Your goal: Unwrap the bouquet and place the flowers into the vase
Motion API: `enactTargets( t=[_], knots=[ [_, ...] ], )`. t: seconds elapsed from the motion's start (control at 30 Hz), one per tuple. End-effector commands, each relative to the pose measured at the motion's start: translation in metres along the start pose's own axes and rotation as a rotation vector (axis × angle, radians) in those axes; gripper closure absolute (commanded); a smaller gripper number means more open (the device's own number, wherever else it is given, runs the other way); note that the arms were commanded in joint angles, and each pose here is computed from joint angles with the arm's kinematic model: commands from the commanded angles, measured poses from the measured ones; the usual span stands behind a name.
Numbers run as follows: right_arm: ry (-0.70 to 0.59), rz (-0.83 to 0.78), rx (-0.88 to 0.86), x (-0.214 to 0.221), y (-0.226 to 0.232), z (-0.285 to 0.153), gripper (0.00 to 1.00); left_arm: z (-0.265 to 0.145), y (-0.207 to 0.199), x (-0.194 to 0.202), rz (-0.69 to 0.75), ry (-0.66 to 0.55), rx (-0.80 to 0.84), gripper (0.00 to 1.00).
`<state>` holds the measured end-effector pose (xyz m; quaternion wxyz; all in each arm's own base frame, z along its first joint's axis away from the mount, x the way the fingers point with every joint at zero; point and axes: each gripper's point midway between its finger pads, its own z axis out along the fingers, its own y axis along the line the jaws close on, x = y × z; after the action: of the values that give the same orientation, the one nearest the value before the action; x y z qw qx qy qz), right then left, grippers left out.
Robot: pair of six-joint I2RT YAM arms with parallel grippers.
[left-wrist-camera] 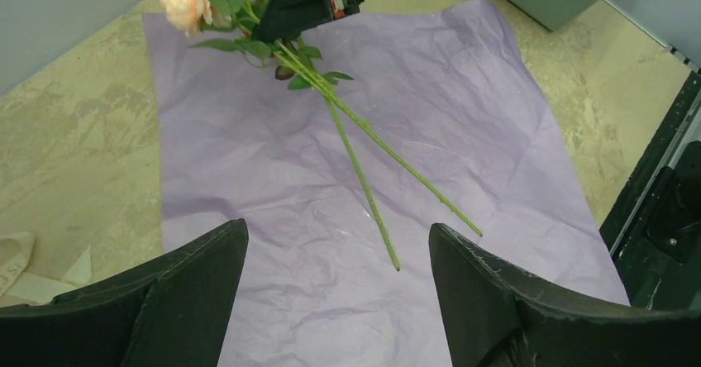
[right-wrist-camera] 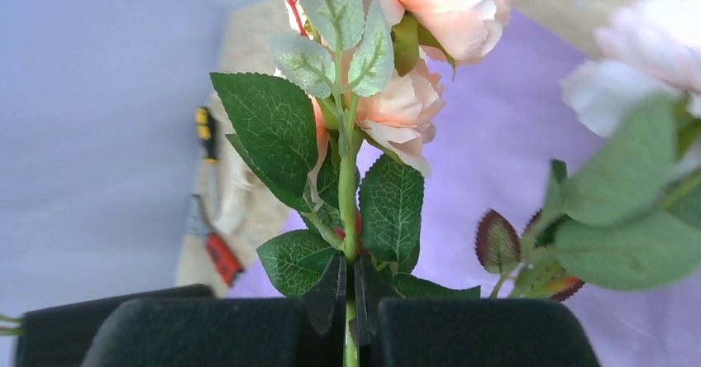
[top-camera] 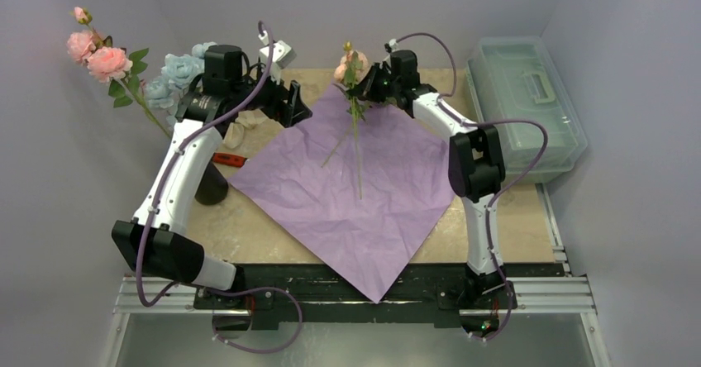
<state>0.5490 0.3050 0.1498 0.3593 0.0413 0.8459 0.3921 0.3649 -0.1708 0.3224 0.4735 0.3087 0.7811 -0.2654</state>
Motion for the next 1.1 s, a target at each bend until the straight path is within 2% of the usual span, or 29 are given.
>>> enactTargets(
  t=[0.0, 0.17, 0.33, 0.37, 0.47, 0.5, 0.6, 0.67, 0.77, 0.9, 1.07],
  knots=[
    [-0.095, -0.038, -0.207, -0.038, 0.066, -0.031, 1.00, -0.003, -0.013, -0.021, 0.009, -0.055, 0.053, 0.20],
    [-0.079, -0.057, -0.273, -0.029, 0.080, -0.047, 1.00, 0.003, -0.016, -0.024, -0.048, -0.085, 0.079, 0.20],
    [-0.028, -0.093, -0.265, 0.001, 0.065, -0.060, 1.00, 0.021, -0.024, -0.026, -0.158, -0.098, 0.136, 0.21],
    [-0.012, -0.103, -0.251, 0.009, 0.058, -0.061, 0.97, 0.026, -0.026, -0.024, -0.167, -0.094, 0.149, 0.22],
    [0.063, -0.142, -0.173, 0.034, 0.034, -0.066, 0.61, 0.040, -0.037, -0.015, -0.159, -0.062, 0.179, 0.23],
    [0.080, -0.162, -0.142, 0.038, 0.027, -0.068, 0.56, 0.043, -0.038, -0.013, -0.150, -0.053, 0.181, 0.23],
    [0.104, -0.255, -0.063, 0.044, 0.012, -0.080, 0.51, 0.049, -0.042, -0.008, -0.130, -0.037, 0.185, 0.23],
    [0.129, -0.298, -0.008, 0.049, 0.001, -0.089, 0.42, 0.051, -0.041, -0.006, -0.120, -0.032, 0.182, 0.23],
    [0.216, -0.340, 0.042, 0.071, -0.016, -0.103, 0.41, 0.052, -0.042, -0.004, -0.107, -0.024, 0.180, 0.23],
    [0.392, -0.341, 0.048, 0.122, -0.035, -0.132, 0.44, 0.053, -0.044, -0.001, -0.089, -0.013, 0.179, 0.23],
    [0.491, -0.347, 0.016, 0.170, -0.028, -0.160, 0.47, 0.052, -0.044, 0.001, -0.087, -0.007, 0.170, 0.23]
  ],
)
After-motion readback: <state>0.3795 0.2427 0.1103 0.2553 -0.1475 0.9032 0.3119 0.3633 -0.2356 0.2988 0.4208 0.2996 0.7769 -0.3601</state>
